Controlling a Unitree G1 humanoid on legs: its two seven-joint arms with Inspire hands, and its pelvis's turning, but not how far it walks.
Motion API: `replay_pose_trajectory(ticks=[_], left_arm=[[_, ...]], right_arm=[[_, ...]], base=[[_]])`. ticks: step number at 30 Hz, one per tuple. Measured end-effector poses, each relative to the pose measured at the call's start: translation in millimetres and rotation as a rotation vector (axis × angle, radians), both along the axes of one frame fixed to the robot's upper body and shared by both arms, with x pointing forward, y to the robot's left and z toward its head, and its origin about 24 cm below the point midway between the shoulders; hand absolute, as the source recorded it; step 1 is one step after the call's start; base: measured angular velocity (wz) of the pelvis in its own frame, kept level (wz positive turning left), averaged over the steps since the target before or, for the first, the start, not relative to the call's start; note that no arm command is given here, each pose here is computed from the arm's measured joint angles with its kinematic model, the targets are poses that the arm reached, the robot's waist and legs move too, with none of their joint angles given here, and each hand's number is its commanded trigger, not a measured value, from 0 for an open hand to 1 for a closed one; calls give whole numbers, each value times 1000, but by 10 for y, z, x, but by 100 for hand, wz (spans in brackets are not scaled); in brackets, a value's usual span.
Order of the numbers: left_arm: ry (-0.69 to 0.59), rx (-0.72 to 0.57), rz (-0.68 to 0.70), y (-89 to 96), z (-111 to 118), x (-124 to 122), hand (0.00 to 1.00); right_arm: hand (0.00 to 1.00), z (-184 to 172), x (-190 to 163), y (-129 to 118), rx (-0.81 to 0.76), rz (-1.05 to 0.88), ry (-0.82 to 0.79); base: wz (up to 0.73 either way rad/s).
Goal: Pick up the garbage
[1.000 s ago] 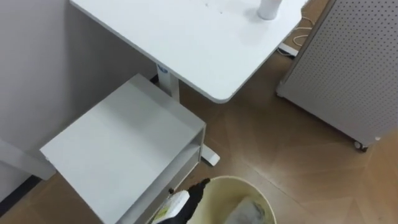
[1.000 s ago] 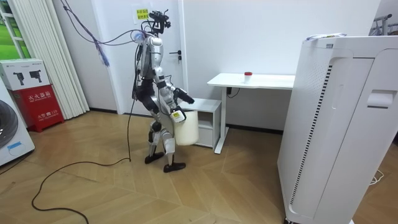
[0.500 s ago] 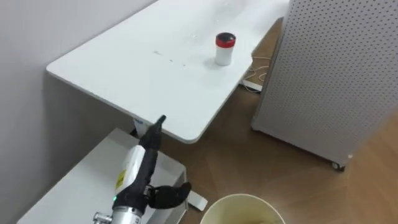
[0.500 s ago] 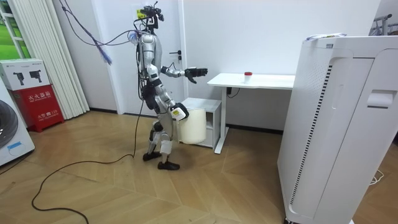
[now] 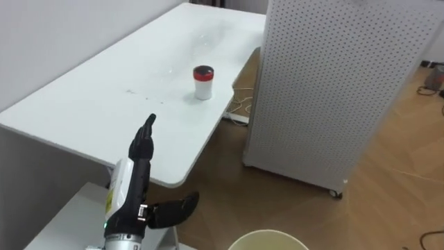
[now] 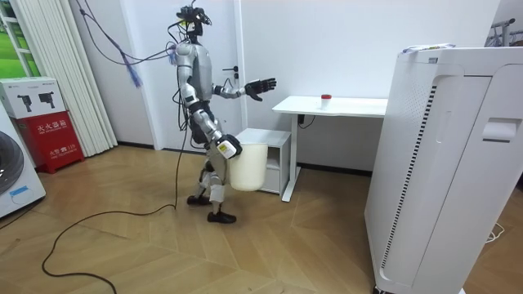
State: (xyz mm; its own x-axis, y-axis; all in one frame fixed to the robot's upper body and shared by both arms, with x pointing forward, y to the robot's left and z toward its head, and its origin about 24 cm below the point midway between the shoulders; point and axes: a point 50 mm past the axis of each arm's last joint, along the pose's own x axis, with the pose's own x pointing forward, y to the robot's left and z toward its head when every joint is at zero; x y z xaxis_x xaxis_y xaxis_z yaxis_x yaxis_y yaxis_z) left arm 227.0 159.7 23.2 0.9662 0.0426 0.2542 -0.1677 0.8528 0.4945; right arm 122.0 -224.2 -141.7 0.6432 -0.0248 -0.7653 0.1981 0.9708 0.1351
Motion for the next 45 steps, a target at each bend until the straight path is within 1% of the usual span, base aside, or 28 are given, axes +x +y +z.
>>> replay_pose_trajectory(ticks=[3,4,10,18,26,29,32,36,39,45], left_arm=[[-39,-15,-21,-12,39,-10,0],[-41,-19,-9,13,34,-33,0],[-94,-33,24,33,114,-83,0],[-79,-51,43,85,95,-118,0],[-70,-60,89,169,63,-159,0],[-42,-58,104,199,6,-199,0],[-33,-93,104,180,-9,-205,0],[-31,-167,143,251,-3,-202,0],[-17,-158,129,252,-16,-211,0],[-22,-132,112,251,5,-196,0]], right_arm=[[100,-1,1,8,-1,23,6],[100,-10,-12,24,0,34,15],[100,64,120,47,-21,84,-35],[100,180,239,120,-3,104,-130],[100,141,132,144,7,91,-110],[100,139,112,119,-4,100,-102],[100,130,81,96,-14,86,-91],[100,110,40,76,-27,52,-69],[100,71,-20,73,-29,42,-37],[100,92,-7,11,-47,41,-42]], base=[[-81],[-64],[-10],[1],[-6],[-21],[-3],[-20],[-5],[-8]])
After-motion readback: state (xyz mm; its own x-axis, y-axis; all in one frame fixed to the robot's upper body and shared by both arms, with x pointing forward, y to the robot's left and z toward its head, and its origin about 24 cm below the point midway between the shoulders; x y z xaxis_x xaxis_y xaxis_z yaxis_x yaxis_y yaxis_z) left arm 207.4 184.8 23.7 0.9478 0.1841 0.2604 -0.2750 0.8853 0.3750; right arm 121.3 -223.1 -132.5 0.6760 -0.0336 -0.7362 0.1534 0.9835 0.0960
